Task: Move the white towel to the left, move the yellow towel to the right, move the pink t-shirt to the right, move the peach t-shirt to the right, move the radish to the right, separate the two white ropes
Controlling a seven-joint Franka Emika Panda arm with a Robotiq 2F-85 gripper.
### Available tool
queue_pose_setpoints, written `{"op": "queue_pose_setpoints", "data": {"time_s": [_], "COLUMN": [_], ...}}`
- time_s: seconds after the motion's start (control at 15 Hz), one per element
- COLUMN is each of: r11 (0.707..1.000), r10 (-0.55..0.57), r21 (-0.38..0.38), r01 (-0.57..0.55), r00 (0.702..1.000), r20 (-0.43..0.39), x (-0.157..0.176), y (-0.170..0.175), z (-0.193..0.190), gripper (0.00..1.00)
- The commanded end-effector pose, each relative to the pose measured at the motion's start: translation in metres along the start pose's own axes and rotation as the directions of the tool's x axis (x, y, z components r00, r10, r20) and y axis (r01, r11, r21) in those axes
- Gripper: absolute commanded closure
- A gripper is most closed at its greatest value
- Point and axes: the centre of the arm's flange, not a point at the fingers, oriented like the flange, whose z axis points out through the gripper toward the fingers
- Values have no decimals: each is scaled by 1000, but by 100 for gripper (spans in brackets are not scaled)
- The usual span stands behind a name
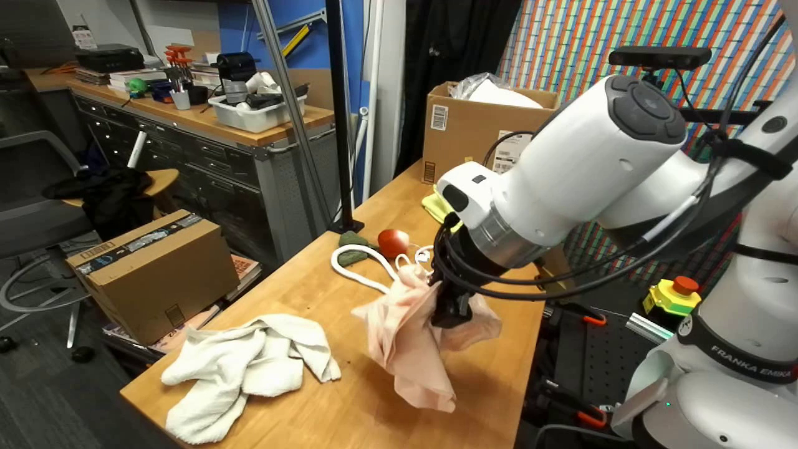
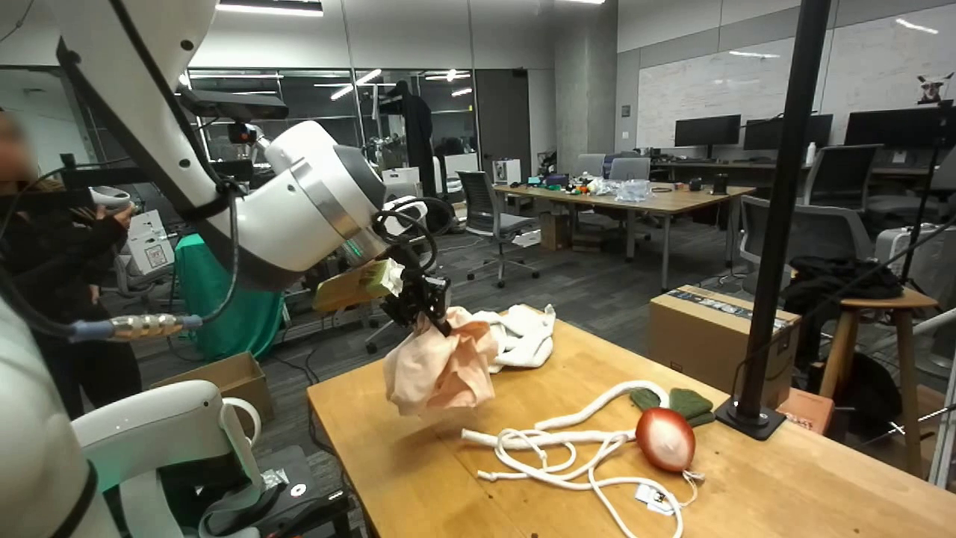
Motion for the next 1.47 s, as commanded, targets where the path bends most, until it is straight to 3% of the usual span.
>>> {"op": "queue_pose_setpoints", "data": {"time_s": [0.0, 0.2, 0.47, 0.53, 0.67, 0.73, 0.8, 0.87, 1.0, 1.4], "r11": [980, 939, 863, 852, 866, 874, 893, 912, 925, 937], "r10": [-136, -227, -312, -318, -282, -264, -233, -204, -178, -174], "r21": [145, 266, 423, 444, 432, 423, 392, 355, 338, 322], "r01": [133, 216, 275, 278, 252, 240, 221, 204, 176, 134], "r00": [991, 974, 950, 948, 959, 965, 972, 978, 984, 980], "r20": [10, 11, 19, 17, 5, -3, -16, -36, -26, 98], "x": [14, 22, 24, 24, 24, 30, 40, 50, 66, 76], "y": [-31, -55, -91, -100, -114, -115, -108, -101, -76, -39], "z": [-12, -8, 0, 2, 10, 12, 6, 7, 2, -3], "gripper": [96, 96, 96, 96, 96, 87, 64, 62, 56, 11]}}
